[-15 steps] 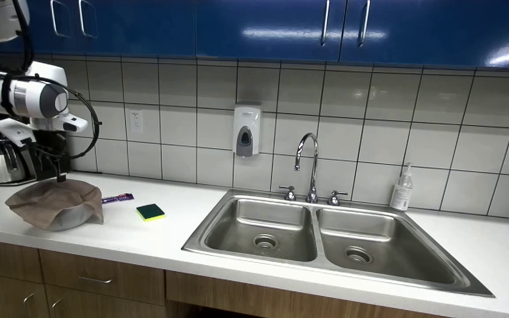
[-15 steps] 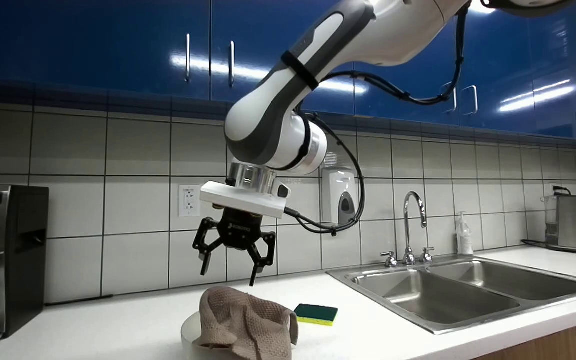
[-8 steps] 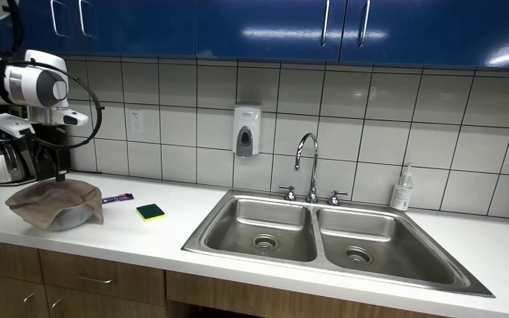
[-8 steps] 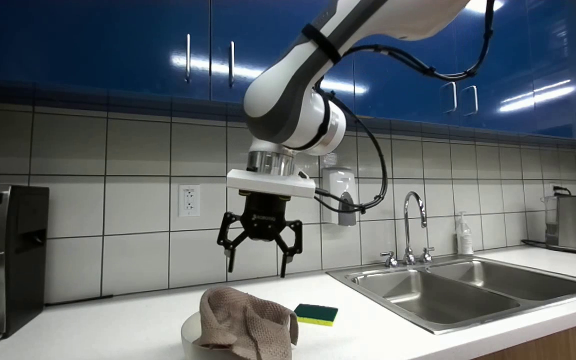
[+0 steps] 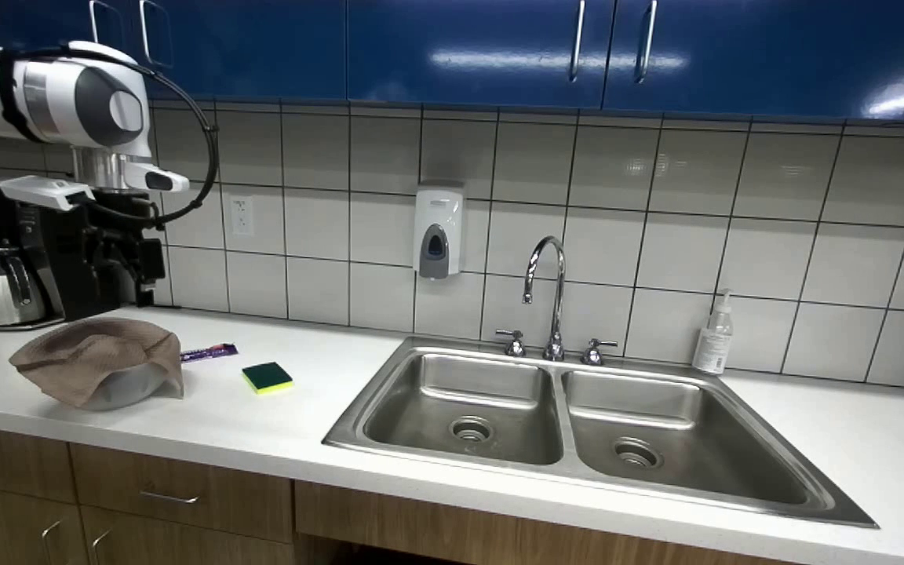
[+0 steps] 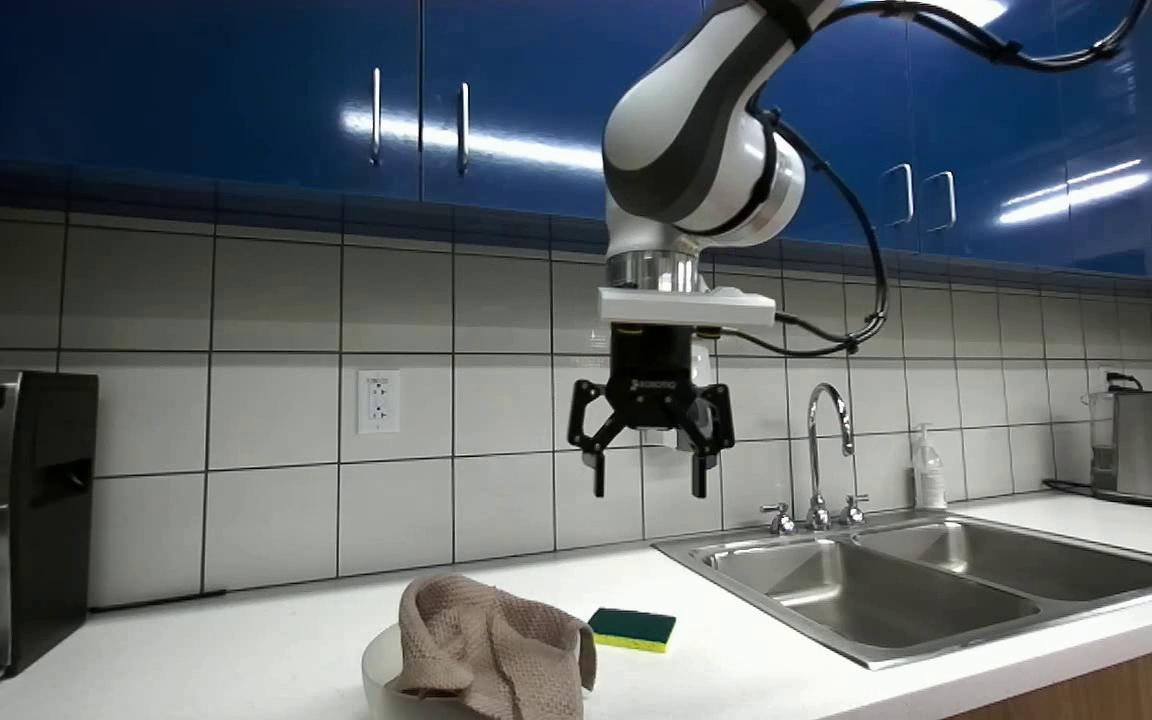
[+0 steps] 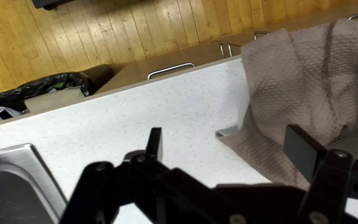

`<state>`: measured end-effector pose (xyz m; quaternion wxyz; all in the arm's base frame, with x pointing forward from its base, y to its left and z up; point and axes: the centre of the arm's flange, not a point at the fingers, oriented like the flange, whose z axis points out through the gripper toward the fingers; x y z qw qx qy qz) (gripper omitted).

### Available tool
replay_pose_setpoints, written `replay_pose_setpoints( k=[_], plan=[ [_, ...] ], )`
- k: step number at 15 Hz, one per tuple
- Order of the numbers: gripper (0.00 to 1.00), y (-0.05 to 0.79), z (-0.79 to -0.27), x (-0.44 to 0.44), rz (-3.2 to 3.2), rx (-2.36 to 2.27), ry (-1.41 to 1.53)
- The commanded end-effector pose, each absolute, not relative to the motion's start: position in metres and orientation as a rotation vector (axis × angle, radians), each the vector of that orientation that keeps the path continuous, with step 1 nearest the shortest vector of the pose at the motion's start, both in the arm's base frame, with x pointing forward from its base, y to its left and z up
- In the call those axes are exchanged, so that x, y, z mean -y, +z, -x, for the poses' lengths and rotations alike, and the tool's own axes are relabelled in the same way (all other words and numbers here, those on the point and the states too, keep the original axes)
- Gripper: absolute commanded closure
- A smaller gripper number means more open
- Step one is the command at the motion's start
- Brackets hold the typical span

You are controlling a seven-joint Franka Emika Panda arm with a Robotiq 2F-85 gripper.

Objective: Put the towel in the bowl.

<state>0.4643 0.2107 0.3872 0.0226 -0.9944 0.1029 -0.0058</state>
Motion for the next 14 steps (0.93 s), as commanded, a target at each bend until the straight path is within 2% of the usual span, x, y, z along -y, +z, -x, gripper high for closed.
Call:
replay_pose_setpoints(
  k=[1, 10, 11, 14],
  plan=[
    [0.0, 0.407, -0.43, -0.142, 3.091, -0.351, -0.005],
    [0.0, 0.402, -0.386, -0.062, 3.037, -0.643, 0.108],
    [0.0, 0.396, -0.404, -0.076, 3.06, -0.61, 0.064],
    [0.0, 0.394, -0.398, -0.068, 3.046, -0.647, 0.094]
  ],
)
